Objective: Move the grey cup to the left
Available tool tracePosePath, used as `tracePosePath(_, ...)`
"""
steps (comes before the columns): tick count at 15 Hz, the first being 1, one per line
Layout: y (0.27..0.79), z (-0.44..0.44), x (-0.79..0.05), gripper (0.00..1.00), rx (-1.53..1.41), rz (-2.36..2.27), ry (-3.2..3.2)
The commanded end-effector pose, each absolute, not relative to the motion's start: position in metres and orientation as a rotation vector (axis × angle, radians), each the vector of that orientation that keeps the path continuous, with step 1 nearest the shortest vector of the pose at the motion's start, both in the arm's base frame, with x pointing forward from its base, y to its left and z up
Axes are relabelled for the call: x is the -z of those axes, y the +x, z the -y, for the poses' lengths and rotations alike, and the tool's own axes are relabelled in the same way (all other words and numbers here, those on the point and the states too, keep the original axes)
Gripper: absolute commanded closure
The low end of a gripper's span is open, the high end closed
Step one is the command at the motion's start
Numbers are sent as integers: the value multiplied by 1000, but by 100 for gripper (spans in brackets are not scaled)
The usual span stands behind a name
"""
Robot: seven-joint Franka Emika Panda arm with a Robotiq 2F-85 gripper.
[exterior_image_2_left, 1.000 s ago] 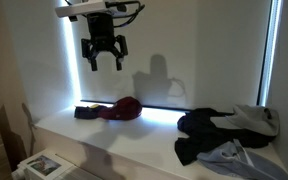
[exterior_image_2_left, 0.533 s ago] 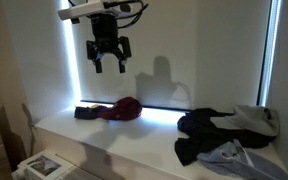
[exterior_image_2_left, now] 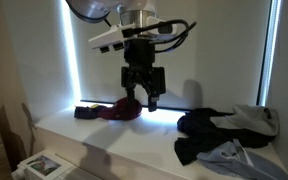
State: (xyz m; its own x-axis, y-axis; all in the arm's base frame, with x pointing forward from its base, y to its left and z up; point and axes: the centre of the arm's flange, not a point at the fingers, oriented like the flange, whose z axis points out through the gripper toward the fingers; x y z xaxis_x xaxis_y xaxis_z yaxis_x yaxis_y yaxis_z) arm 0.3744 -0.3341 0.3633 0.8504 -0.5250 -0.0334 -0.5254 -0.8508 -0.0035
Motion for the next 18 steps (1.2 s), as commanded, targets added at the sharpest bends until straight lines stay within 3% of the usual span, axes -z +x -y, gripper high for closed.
tracePosePath(1, 374, 335, -360, 0, -57, -876, -2999)
tracePosePath(7, 372, 374, -348, 0, 118, -1413, -2810)
tracePosePath(14, 299, 456, -296, 0, 230, -1980, -2507)
tracePosePath(18, 293, 455, -297, 0, 208, -1956, -2535)
